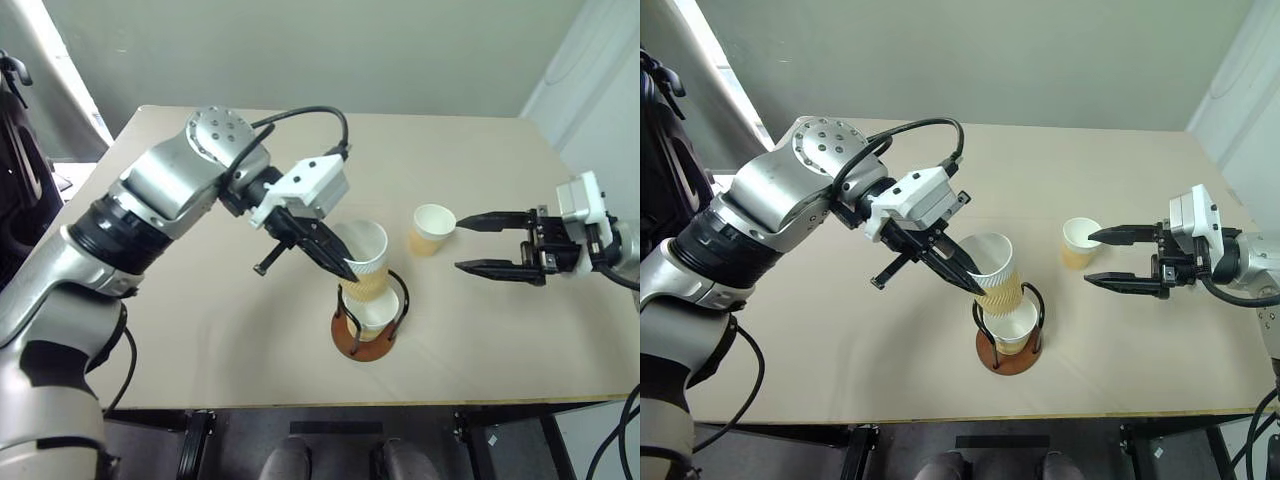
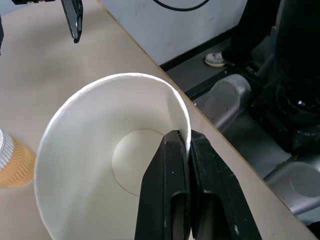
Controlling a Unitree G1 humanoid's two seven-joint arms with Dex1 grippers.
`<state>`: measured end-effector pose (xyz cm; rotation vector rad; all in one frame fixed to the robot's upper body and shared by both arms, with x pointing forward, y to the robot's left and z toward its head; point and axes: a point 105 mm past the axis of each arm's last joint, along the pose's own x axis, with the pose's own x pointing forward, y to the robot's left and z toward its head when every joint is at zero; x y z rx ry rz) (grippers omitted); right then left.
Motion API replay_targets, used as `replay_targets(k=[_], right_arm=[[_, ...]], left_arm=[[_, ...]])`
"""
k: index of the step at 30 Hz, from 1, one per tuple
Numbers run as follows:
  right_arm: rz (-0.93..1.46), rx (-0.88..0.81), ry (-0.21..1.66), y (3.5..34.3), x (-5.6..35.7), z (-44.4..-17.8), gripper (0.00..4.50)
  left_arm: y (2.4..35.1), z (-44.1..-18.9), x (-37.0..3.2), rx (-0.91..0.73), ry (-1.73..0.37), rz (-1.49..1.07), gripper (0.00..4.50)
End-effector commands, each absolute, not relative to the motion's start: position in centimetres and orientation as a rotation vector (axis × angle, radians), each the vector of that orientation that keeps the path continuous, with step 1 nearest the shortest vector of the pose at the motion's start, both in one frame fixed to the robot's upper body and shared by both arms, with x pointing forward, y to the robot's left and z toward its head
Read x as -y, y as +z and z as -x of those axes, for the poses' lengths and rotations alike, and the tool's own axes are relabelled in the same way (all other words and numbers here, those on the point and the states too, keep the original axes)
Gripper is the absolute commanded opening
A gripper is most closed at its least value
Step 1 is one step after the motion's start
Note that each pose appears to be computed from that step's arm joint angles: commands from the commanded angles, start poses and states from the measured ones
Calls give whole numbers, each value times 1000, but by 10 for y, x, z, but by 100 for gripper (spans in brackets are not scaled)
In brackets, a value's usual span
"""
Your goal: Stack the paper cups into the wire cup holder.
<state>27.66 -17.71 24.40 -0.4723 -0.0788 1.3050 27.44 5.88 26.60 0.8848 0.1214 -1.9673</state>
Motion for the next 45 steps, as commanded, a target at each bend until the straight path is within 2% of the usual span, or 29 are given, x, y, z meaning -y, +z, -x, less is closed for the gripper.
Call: replay_targets(k=[1, 11, 17, 25, 26, 27, 41, 44, 45], right_arm=[[522, 126, 1293, 257, 177, -272, 303], [528, 128, 1286, 257, 177, -273, 303], [529, 131, 1278, 257, 178, -273, 303], [530, 130, 1273, 256, 177, -274, 303], [530, 131, 1272, 256, 177, -274, 303], [530, 131, 1272, 256, 177, -274, 303], [525, 116, 1262, 254, 179, -275, 303], [525, 111, 1260, 254, 179, -275, 303], [524, 109, 1261, 254, 180, -275, 303]], left_arm=[[266, -271, -60, -111, -1997, -920, 4], [263, -270, -52, -113, -2022, -914, 4], [247, -268, -57, -183, -2035, -978, 4], [237, -280, -57, -181, -1999, -1034, 4], [237, -282, -56, -174, -1996, -1030, 46], [238, -282, -54, -168, -1995, -1023, 67], [253, -291, -47, -118, -1947, -911, 67], [253, -289, -48, -131, -1949, -907, 122], [252, -289, -48, -134, -1949, -909, 154]])
